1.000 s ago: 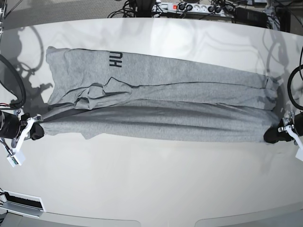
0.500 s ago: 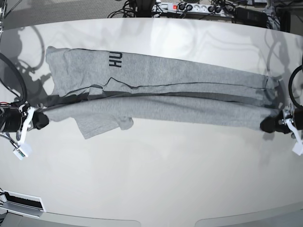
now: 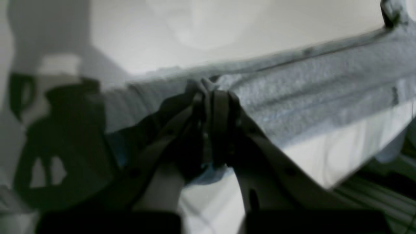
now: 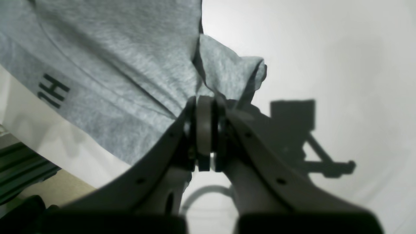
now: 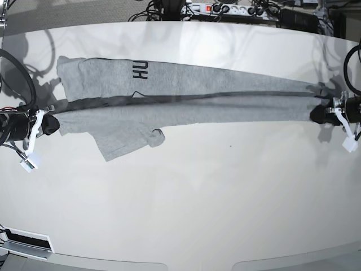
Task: Layout the t-shirt on the table in an organized manner, then fold the t-shirt properly
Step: 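Fold the hem over toward the folded shoulder edge with both grippers, then release the hem and press the folded strip flat with the right gripper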
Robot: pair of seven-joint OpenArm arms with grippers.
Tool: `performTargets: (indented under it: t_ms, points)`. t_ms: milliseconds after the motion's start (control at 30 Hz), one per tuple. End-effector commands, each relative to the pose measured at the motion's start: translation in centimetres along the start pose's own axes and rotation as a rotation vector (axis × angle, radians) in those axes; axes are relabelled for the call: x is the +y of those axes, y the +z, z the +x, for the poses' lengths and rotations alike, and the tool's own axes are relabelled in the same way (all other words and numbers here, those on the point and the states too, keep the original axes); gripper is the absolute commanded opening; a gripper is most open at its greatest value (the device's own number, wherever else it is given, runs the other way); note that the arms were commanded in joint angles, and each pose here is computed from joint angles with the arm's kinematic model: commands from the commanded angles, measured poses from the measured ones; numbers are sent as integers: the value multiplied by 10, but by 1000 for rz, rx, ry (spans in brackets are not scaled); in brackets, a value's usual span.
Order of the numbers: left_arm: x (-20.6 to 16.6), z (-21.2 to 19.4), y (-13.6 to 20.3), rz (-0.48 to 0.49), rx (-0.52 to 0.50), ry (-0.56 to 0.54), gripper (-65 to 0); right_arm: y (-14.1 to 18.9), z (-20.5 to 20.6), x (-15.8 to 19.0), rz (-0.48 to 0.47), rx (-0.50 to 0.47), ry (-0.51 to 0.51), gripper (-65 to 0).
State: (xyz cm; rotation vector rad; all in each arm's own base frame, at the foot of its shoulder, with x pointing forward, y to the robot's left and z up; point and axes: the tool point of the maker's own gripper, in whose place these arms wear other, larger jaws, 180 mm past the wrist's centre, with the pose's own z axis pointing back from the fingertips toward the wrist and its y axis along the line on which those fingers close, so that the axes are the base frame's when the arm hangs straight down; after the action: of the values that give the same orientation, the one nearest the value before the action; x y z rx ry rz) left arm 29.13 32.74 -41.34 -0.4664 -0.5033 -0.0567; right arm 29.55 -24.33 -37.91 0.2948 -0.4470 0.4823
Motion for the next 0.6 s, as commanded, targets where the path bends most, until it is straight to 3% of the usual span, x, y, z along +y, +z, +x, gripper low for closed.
performTargets:
  t_ms: [0, 200, 433, 467, 567]
  points:
    - [7, 26, 14, 27, -61, -41, -650, 13, 14, -11, -32, -36, 27, -650]
    - [10, 37, 16, 53, -85, -75, -650, 13, 14, -10, -30, -37, 27, -650]
    - [2, 23, 12, 11, -22, -38, -650, 13, 11, -10, -29, -17, 26, -628]
    - [0, 22, 11, 1, -18, -30, -620, 13, 11, -10, -29, -18, 26, -544]
    - [-2, 23, 12, -12, -21, -21, -347, 15, 20, -13, -43, -51, 34, -241]
